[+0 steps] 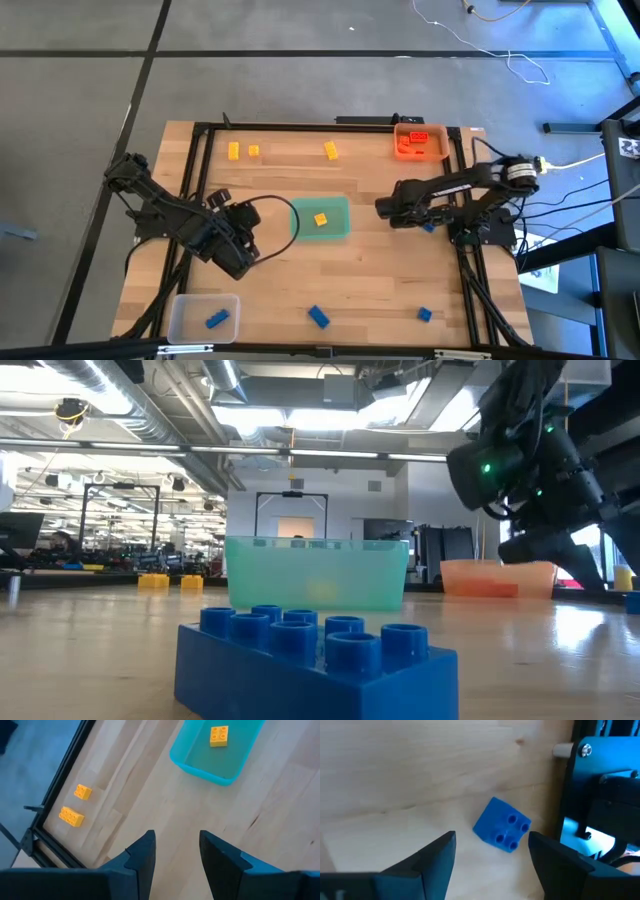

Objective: Sort & place blocks by color
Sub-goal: Put the blue game piece into the transparent bin

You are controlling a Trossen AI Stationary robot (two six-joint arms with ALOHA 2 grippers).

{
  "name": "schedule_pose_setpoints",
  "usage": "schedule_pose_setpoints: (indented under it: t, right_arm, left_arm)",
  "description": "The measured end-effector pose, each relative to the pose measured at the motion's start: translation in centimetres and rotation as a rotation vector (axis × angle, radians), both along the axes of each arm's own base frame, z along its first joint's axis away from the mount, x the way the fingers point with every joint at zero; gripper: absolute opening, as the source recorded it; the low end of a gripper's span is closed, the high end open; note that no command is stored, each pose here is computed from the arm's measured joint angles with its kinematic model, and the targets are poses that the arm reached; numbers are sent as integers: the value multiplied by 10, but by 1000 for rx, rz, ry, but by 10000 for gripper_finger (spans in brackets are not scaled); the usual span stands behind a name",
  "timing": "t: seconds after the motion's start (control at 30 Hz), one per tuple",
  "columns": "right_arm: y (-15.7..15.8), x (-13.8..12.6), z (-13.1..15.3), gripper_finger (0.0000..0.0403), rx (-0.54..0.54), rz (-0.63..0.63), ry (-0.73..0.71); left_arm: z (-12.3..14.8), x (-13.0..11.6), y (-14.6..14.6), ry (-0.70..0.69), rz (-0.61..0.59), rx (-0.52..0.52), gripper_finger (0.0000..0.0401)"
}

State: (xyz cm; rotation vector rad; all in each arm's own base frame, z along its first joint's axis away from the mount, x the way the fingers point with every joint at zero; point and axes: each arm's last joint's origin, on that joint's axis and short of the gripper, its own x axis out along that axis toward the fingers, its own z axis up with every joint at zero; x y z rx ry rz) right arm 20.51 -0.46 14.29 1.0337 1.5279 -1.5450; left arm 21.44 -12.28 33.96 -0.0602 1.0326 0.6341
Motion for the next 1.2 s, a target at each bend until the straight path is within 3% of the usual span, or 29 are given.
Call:
schedule_pose_setpoints:
  t: [0.3,0.5,0.87,1.2]
  right_arm:
    - [-4,10,-16,251,23,49,-26]
    - [-4,9,-15,251,26,56,-25]
    - [-3,10,-13,251,124,187,-57]
    - [-4,31,0,251,189,431,-181]
  left_arm:
    - [0,0,0,1,-1,0,143]
    - [0,0,0,3,-2,-1,143]
    - [0,-1,1,13,-2,5,143]
    - [0,-1,1,13,-1,5,143]
